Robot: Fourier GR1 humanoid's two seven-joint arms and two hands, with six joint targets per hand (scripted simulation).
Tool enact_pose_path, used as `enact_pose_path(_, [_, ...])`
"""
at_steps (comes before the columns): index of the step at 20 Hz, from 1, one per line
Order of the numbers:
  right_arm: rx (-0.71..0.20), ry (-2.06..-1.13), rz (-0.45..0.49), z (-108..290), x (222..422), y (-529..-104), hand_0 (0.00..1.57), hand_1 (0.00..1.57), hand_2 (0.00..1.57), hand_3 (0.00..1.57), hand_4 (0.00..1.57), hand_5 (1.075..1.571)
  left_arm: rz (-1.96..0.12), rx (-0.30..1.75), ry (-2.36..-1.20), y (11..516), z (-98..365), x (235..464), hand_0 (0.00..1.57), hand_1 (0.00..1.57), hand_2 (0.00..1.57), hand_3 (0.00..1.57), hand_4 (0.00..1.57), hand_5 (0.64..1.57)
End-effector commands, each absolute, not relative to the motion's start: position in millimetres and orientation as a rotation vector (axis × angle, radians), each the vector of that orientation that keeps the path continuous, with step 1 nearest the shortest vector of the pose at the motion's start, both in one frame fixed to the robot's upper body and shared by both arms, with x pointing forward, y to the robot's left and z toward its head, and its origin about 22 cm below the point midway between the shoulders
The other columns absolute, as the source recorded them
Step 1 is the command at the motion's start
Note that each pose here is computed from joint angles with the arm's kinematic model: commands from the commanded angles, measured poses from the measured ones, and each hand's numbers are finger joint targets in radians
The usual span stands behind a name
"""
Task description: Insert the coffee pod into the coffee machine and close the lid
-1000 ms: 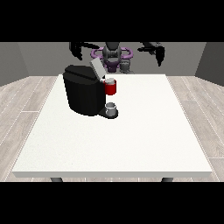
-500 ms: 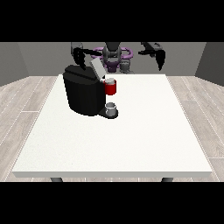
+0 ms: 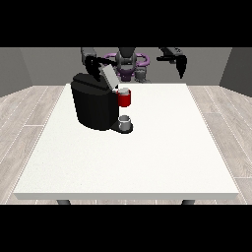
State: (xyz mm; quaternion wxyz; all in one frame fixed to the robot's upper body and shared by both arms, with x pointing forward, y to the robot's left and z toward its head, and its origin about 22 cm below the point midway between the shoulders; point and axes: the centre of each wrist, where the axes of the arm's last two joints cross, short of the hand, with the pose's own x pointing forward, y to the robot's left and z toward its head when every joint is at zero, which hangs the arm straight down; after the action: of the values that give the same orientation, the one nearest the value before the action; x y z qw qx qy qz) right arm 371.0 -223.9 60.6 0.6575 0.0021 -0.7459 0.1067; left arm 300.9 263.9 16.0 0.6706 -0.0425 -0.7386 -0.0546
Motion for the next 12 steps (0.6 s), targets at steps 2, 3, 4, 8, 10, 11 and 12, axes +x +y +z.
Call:
enact_pose_path(2, [-0.011,-1.702,0.249,77,385,-200,0.00,0.00,0.00,0.00,0.04,1.571,-0.129,-0.056,-1.661,268,20,302,0.00,0.00,0.00,0.00,0.00,1.571])
enact_pose_path(3, [0.032,-1.693,0.259,73,385,-219,0.00,0.00,0.00,0.00,0.00,1.571,-0.120,-0.076,-1.672,280,32,309,0.00,0.00,0.00,0.00,0.00,1.571])
enact_pose_path(4, [0.008,-1.680,0.268,69,386,-221,0.00,0.00,0.00,0.00,0.00,1.571,-0.139,-0.076,-1.675,252,20,296,0.00,0.00,0.00,0.00,0.00,1.571])
enact_pose_path(8, [0.021,-1.708,0.299,80,393,-209,0.00,0.00,0.00,0.00,0.00,1.571,-0.141,-0.042,-1.685,271,31,307,0.00,0.00,0.00,0.00,0.00,1.571])
enact_pose_path(10, [0.011,-1.726,0.308,72,390,-218,0.00,0.00,0.00,0.00,0.00,1.571,-0.109,-0.054,-1.709,256,18,301,0.00,0.00,0.00,0.00,0.00,1.571])
enact_pose_path(11, [0.019,-1.727,0.316,83,396,-191,0.00,0.00,0.00,0.00,0.00,1.571,-0.126,-0.073,-1.697,260,24,308,0.00,0.00,0.00,0.00,0.00,1.571])
enact_pose_path(12, [0.021,-1.753,0.273,91,399,-199,0.00,0.00,0.00,0.00,0.00,1.571,-0.132,-0.063,-1.701,275,20,304,0.00,0.00,0.00,0.00,0.00,1.571])
